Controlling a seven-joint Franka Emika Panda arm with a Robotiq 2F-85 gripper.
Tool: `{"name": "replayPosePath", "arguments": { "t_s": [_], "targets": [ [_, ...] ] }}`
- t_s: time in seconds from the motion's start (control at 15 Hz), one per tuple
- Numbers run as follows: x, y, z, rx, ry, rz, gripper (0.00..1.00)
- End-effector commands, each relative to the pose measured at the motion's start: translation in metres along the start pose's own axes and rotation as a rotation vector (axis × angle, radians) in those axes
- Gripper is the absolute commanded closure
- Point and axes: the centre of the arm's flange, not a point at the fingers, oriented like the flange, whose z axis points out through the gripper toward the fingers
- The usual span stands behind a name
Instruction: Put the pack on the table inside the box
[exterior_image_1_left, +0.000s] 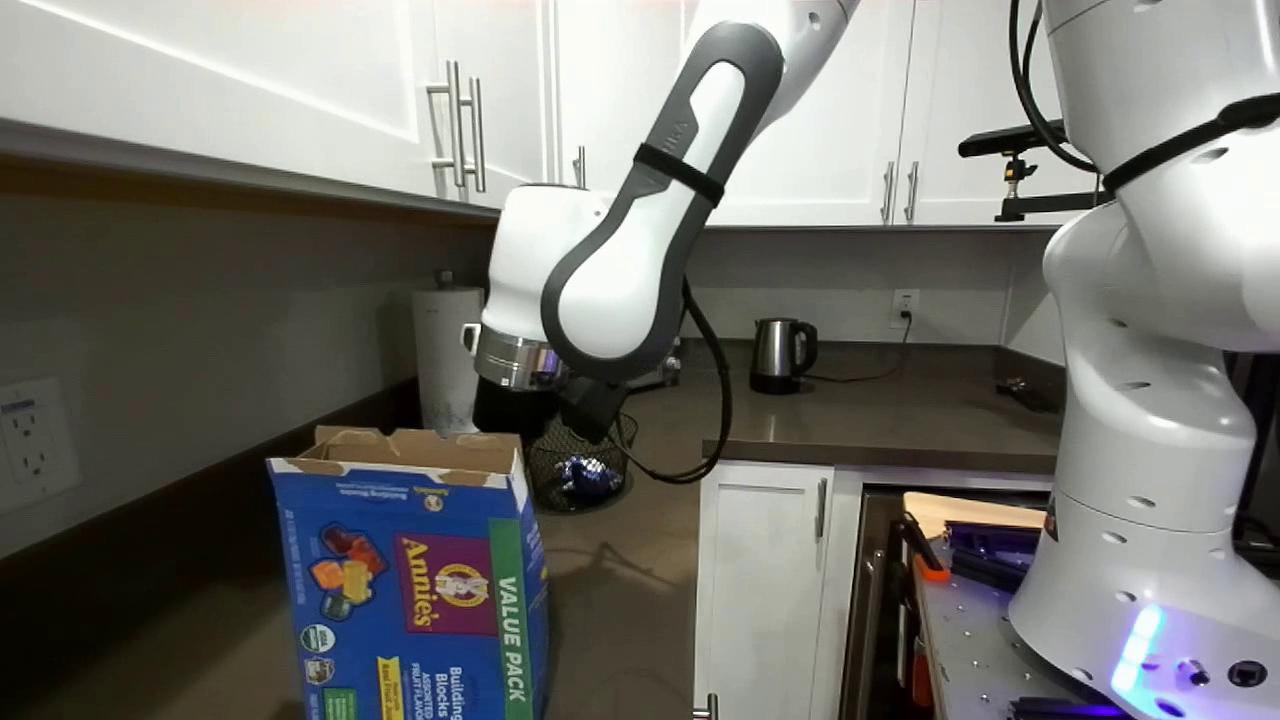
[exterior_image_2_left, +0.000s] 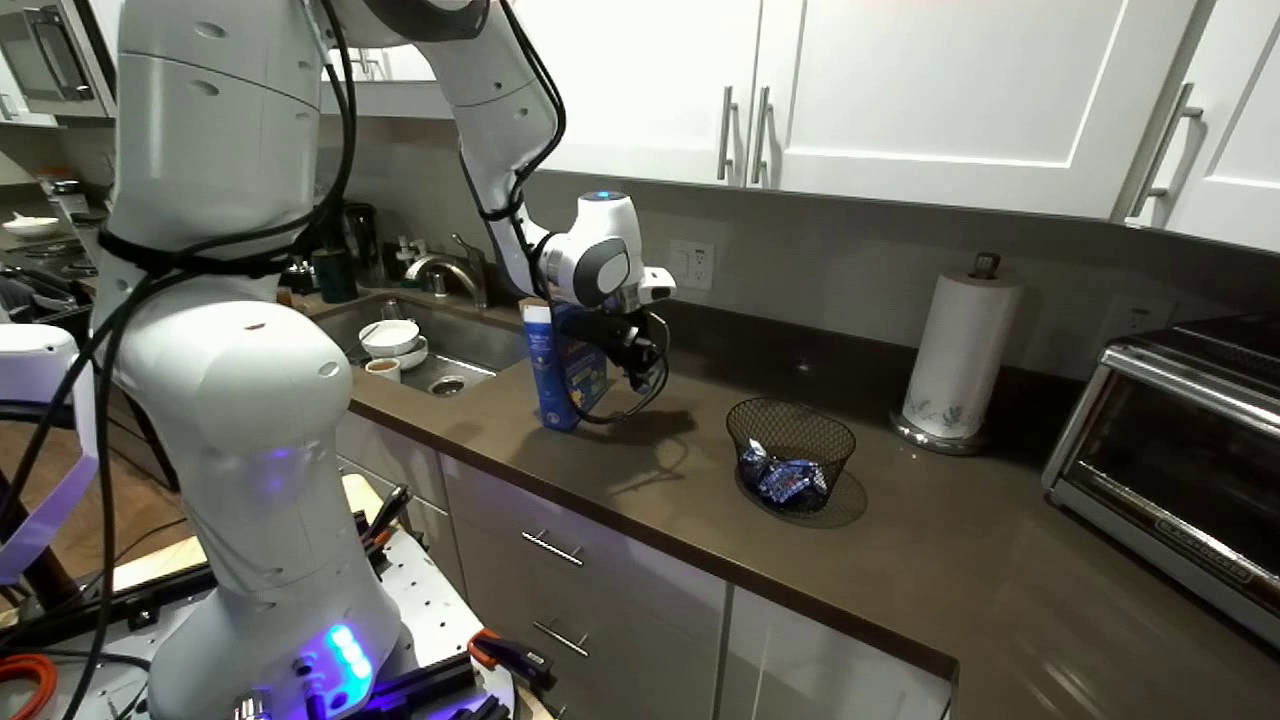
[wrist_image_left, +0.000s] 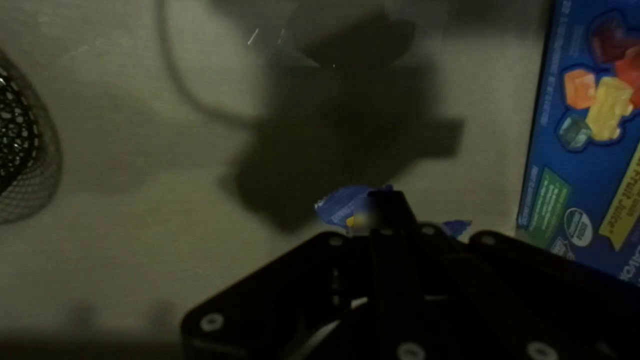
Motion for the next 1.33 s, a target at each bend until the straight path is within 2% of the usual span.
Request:
{"name": "replayPosePath", "arguments": {
  "t_s": [0.0, 0.47, 0.87, 1.27],
  "targets": [
    [-0.023, -0.018, -0.013, -0.006, 0.007, 0.012, 1.0],
    [-0.04, -0.022, -0.033, -0.021, -0.013, 0.02, 1.0],
    [-0.035, -0.003, -0.062, -0.046, 0.001, 0.019, 1.0],
    [-0.025, -0.004, -0.103, -0.045, 0.031, 0.004, 1.0]
  ]
}}
